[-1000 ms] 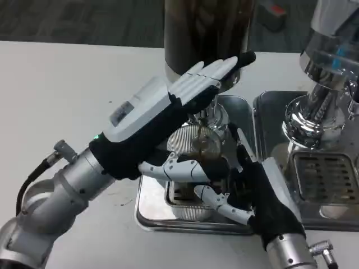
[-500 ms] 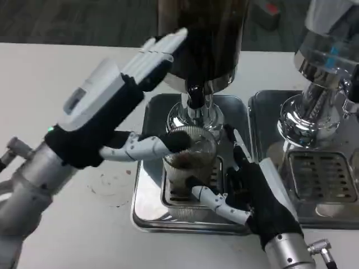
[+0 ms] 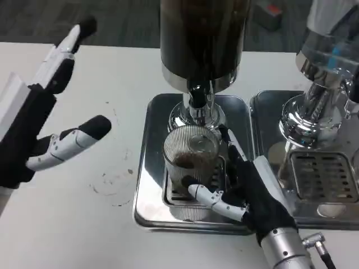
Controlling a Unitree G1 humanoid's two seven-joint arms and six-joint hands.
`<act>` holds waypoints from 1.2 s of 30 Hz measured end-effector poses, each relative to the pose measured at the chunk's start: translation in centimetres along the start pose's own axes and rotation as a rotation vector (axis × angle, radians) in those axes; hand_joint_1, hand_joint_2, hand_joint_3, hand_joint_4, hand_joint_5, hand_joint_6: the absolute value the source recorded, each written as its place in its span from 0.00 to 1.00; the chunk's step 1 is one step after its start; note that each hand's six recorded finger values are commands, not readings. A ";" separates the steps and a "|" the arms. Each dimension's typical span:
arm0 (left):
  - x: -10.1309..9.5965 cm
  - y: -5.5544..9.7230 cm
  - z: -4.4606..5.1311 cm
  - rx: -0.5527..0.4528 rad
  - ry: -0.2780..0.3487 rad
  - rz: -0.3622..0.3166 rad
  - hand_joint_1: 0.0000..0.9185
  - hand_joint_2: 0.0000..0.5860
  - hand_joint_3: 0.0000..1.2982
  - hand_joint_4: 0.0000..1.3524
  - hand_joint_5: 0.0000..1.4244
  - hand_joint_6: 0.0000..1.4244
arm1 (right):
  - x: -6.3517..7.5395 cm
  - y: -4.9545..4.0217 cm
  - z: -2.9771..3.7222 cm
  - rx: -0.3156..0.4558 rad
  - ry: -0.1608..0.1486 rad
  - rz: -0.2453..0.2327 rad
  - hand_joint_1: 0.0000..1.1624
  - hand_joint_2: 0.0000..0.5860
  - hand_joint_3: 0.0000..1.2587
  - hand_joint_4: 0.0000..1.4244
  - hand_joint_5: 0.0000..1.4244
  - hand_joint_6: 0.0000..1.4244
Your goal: Grasp the cup under the faucet to collect the drink, then remove the cup.
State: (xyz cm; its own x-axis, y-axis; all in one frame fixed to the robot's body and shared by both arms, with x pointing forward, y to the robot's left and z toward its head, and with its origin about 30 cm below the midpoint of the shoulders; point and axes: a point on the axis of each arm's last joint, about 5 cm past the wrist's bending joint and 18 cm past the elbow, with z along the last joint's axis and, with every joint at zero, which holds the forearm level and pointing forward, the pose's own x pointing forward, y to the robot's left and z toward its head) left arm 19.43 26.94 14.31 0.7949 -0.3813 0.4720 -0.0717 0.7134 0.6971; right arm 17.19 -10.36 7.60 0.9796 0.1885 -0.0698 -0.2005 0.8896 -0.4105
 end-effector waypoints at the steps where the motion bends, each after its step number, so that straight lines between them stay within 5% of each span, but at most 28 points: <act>1: -0.3 0.1 -0.08 0.003 0.013 0.005 0.00 0.26 0.00 0.00 0.02 0.00 | 0.1 0.00 0.05 0.001 -0.004 0.005 0.56 0.37 0.00 0.00 0.00 0.00; 7: -2.4 -0.2 -0.34 0.109 0.131 0.031 0.00 0.28 0.00 0.00 0.01 0.00 | 0.5 -0.07 0.01 0.010 -0.012 0.028 0.56 0.37 0.00 0.00 0.00 0.00; 22: -5.8 -3.7 -2.48 0.101 0.429 -0.028 0.00 0.28 0.00 0.00 0.00 0.00 | 1.1 0.04 -0.07 0.007 -0.027 0.046 0.57 0.38 0.00 0.00 0.00 0.00; 29: -7.1 -4.8 -3.13 0.083 0.511 -0.090 0.00 0.28 0.00 0.00 0.00 0.00 | 1.2 0.14 -0.14 0.021 -0.031 0.049 0.58 0.37 0.00 0.00 0.00 0.00; 36: -7.5 -5.3 -3.33 0.073 0.527 -0.142 0.00 0.29 0.00 0.00 0.00 0.00 | 1.7 0.35 -0.09 0.053 -0.036 0.062 0.62 0.35 0.00 0.00 0.00 0.03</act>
State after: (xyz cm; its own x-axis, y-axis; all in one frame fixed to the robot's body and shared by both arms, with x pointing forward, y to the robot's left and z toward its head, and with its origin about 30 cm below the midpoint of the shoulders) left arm 15.87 28.00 5.31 0.9925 -0.1114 0.0497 0.0314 0.6269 0.7785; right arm 18.80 -9.77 7.25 0.9644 0.2576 -0.0606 -0.2619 0.8965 -0.3573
